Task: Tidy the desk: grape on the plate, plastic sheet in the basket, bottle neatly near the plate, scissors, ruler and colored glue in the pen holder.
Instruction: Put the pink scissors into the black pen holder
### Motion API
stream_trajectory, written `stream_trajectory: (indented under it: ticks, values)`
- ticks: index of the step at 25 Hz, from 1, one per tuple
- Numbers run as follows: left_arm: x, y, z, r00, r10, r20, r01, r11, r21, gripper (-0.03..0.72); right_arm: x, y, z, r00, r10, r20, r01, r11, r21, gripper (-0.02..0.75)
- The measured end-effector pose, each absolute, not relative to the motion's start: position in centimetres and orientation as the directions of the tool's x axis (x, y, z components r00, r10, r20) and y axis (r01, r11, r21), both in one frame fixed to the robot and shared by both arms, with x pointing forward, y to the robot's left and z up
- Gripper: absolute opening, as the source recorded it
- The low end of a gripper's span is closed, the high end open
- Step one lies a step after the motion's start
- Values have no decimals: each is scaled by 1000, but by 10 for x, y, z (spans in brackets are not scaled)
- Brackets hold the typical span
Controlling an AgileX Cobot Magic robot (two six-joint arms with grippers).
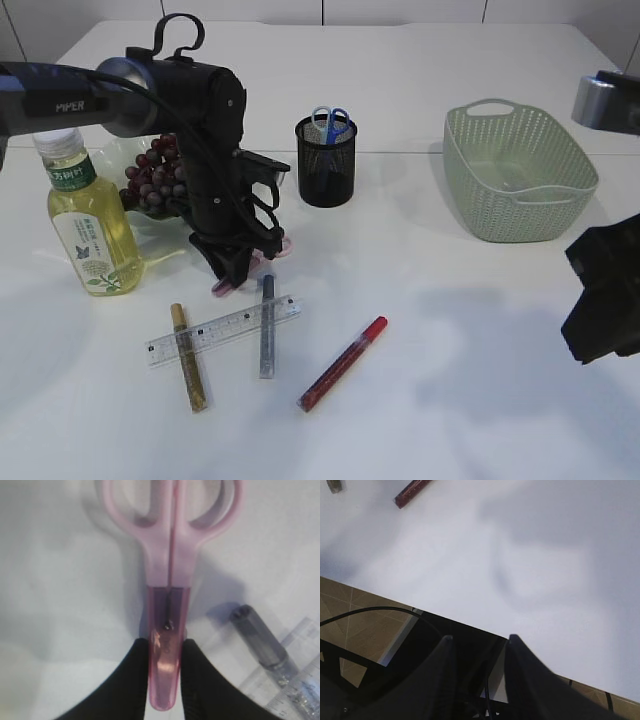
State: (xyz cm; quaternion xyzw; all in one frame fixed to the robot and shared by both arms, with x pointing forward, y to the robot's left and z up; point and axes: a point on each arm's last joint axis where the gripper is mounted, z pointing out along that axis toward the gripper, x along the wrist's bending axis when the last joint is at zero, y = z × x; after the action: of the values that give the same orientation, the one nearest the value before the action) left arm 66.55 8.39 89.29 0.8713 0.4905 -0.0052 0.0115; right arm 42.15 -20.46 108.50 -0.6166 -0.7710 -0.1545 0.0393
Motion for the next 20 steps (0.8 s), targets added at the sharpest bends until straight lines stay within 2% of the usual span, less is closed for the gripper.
stream_trajectory:
  ticks: [20]
  values:
    - [661, 86, 929, 514, 857, -18, 857, -513, 52, 141, 428, -200, 1080, -192, 942, 276, 974, 147, 175, 278]
